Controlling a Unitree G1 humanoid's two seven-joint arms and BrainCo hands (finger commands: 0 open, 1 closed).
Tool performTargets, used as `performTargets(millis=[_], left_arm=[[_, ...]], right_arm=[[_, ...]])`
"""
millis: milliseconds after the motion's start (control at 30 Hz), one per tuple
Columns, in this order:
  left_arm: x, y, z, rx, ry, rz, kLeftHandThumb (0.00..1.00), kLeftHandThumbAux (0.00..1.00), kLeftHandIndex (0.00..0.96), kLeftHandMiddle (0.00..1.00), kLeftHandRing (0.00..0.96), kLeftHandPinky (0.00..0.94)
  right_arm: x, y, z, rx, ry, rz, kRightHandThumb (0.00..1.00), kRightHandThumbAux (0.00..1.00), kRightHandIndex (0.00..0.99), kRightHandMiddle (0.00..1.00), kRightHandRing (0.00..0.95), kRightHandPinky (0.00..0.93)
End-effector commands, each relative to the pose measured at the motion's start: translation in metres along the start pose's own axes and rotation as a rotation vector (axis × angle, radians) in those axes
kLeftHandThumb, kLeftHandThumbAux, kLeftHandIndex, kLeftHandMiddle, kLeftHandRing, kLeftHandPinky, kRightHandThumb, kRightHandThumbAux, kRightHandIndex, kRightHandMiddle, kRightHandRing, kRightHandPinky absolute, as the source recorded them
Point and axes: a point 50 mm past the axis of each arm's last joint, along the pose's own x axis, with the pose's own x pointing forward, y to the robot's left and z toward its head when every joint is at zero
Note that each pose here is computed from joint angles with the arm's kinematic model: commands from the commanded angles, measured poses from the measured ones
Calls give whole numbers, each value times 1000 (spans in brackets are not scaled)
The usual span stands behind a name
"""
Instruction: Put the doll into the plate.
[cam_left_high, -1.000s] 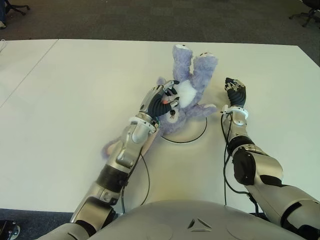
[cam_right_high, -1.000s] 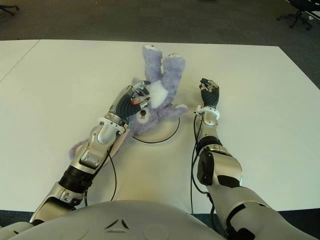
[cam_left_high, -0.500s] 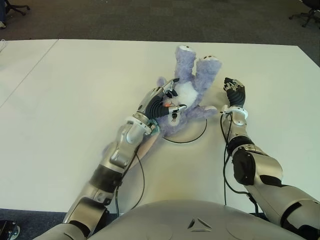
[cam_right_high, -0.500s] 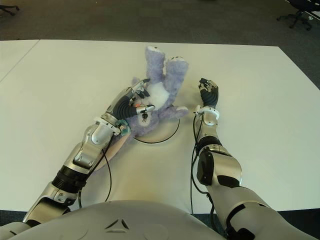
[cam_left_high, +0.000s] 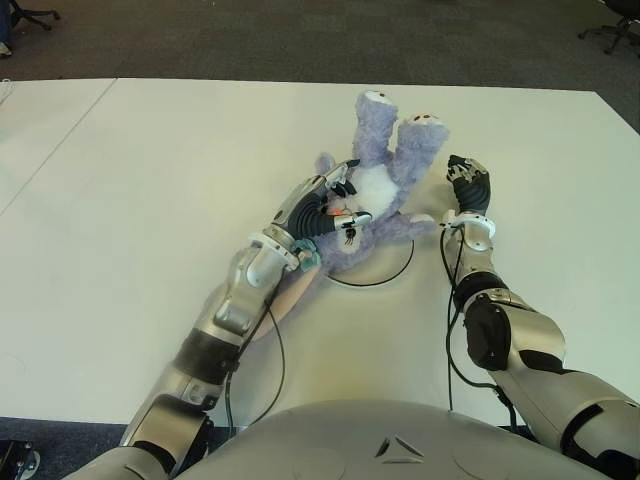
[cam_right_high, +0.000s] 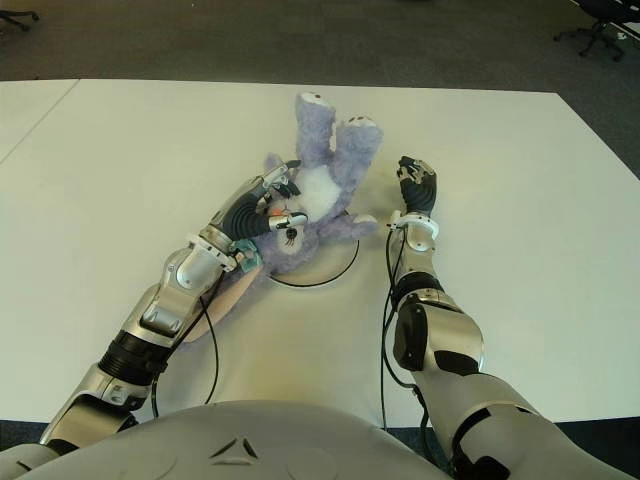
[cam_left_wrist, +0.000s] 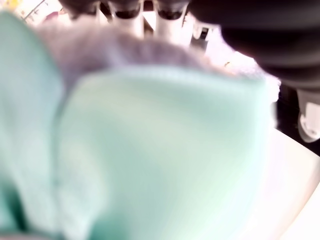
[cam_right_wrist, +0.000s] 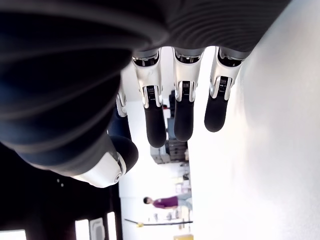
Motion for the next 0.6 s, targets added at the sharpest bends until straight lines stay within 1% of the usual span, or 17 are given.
performTargets(millis=[33,233,433,533,600], left_arm=[[-7,-13,-16,-35,74,-114,82,326,0,0,66,0],[-6,-10,-16,-51,59,-119,94,326,0,0,65,0],[-8,-5,-15,-57,52,-123,99,323,0,0,63,0],[-7,12,-13,-25,43,-103,100,327,0,0,66,0],[-7,20,-12,-17,39,-95,100,327,0,0,64,0]], right_arm=[[-88,-4,-109,-34,484,-9,693,731,418,271,218,212],[-87,-2,-109,-50,493,6,692,730,420,273,203,197],[-87,-1,-110,-35,501,7,694,729,420,260,195,200],[-87,0,-110,-23,506,7,695,728,420,255,195,203],[-88,0,-110,-21,506,7,695,728,420,256,195,202]])
